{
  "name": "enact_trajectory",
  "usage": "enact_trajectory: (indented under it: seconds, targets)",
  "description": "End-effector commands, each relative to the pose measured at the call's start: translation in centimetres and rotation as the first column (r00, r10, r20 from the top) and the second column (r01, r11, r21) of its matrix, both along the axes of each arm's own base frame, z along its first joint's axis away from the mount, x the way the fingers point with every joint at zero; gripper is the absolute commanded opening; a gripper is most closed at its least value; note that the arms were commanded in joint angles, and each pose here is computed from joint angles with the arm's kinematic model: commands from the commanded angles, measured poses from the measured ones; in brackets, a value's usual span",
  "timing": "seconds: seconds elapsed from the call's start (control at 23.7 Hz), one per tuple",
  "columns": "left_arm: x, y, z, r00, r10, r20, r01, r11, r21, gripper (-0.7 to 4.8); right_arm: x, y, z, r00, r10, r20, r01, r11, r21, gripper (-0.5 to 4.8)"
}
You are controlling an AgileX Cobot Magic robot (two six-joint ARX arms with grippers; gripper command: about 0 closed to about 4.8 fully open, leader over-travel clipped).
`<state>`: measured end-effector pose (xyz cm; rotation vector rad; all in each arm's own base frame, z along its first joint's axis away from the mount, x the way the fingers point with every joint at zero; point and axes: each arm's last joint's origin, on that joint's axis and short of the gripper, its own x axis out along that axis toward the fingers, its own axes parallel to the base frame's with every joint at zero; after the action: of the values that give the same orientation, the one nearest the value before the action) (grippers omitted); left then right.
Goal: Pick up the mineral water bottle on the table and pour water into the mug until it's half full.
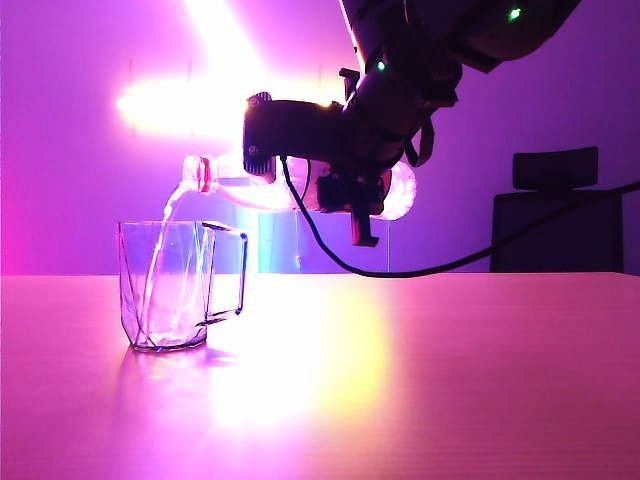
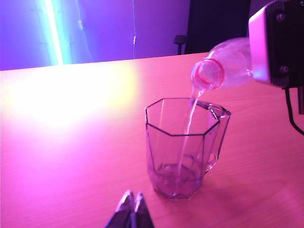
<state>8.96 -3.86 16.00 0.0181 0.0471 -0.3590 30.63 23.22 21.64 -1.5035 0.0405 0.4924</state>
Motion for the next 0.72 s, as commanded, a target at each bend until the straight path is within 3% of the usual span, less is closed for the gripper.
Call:
enact_trajectory:
  seconds: [0.04, 0.72]
  targets:
    - [-0.02, -0.01, 0.18, 1.0, -0.003, 0.006, 0.003, 1.0, -0.006, -0.02, 0.17, 0.12, 1.47, 0.996, -0.007, 0.087, 0.006, 1.0, 0.021, 1.57]
    - [-0.02, -0.01, 0.18, 1.0, -0.003, 0.006, 0.003, 1.0, -0.006, -0.02, 0.29, -0.13, 1.5, 0.993, -0.055, 0.107, 0.057, 0.998, -0.023, 1.56]
